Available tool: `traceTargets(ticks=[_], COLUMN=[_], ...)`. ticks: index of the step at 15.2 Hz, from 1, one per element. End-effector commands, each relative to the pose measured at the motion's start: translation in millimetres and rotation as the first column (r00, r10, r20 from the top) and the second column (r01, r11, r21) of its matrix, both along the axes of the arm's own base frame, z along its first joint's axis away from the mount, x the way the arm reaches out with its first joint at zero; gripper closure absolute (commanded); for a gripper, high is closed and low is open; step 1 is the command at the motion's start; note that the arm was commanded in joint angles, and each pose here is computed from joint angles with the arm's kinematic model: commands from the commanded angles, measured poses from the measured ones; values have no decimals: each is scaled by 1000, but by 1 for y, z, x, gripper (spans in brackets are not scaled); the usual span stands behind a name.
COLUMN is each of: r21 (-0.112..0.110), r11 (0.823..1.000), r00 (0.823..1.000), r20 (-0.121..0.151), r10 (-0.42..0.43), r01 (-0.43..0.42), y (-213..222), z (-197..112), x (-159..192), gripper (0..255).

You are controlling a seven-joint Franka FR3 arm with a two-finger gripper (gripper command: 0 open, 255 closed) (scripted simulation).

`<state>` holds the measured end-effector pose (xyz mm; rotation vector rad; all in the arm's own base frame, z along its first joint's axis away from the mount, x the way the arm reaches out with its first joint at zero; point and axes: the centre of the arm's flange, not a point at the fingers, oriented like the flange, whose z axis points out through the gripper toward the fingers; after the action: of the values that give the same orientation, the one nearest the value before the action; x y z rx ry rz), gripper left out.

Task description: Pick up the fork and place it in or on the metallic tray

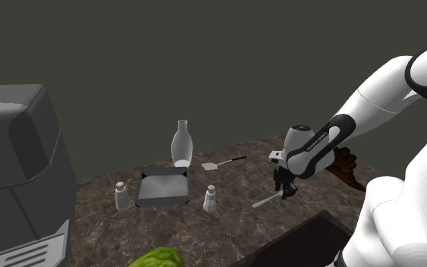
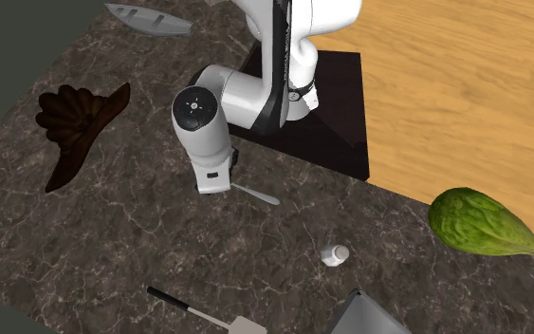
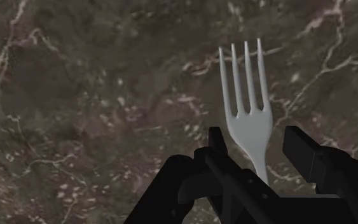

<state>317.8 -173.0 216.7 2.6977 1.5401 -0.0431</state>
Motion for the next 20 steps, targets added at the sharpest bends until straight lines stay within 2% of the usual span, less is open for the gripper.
traceTargets(ticks=[1, 6, 20], r21=[-2, -2, -2], r11=[1000, 1000, 1000], r00=[1000, 1000, 1000], r20=[0, 0, 0], r10=[0, 0, 0], r01=[0, 0, 0], y=[0, 0, 0], z=[0, -1, 73], x=[0, 0, 0], gripper=[255, 255, 255])
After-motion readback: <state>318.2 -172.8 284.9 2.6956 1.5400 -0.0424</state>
